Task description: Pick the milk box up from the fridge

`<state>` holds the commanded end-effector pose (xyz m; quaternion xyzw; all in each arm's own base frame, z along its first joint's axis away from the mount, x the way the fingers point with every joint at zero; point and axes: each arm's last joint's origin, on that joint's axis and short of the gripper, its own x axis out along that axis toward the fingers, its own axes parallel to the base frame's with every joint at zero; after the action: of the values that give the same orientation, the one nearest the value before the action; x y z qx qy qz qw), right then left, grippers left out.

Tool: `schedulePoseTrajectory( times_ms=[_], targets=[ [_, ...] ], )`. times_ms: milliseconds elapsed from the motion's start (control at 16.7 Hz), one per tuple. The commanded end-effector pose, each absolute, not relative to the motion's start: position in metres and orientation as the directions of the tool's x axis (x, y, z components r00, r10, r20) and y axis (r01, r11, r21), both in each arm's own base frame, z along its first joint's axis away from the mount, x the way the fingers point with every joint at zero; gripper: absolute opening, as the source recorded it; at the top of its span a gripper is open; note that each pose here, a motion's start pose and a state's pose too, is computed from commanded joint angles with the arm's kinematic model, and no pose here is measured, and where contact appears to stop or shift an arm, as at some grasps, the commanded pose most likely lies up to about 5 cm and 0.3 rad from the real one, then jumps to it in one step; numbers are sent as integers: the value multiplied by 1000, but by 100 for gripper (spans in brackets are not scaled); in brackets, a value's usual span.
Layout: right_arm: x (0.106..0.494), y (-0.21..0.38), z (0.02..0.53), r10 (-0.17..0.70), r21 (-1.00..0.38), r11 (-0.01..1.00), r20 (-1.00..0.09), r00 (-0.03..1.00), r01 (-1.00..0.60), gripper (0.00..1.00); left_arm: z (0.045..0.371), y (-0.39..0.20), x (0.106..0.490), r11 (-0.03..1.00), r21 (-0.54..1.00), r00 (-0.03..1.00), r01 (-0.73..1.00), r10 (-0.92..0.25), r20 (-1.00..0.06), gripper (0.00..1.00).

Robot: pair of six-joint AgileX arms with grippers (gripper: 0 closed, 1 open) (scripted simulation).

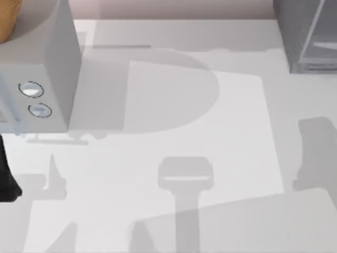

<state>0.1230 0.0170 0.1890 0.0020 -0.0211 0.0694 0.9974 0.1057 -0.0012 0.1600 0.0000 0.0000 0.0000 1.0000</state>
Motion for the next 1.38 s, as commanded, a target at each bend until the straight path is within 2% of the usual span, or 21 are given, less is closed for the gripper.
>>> schedulePoseTrajectory(
  times_ms=[360, 600, 840, 1080, 1380],
  targets=[
    [171, 69, 201, 353, 4, 936, 5, 936, -353, 0, 160, -1, 106, 1000, 0, 1000, 0, 0, 0, 100],
    [199, 122, 182, 491, 8, 871, -34, 870, -491, 0, 160, -1, 106, 1000, 0, 1000, 0, 0, 0, 100],
    [208, 172, 157, 602, 9, 799, -27, 798, -602, 0, 160, -1, 106, 1000, 0, 1000, 0, 0, 0, 100],
    [206, 208, 134, 671, 6, 741, -8, 741, -671, 0, 160, -1, 106, 1000, 0, 1000, 0, 0, 0, 100],
    [204, 219, 126, 693, 3, 721, 1, 721, -693, 0, 160, -1, 106, 1000, 0, 1000, 0, 0, 0, 100]
  ],
)
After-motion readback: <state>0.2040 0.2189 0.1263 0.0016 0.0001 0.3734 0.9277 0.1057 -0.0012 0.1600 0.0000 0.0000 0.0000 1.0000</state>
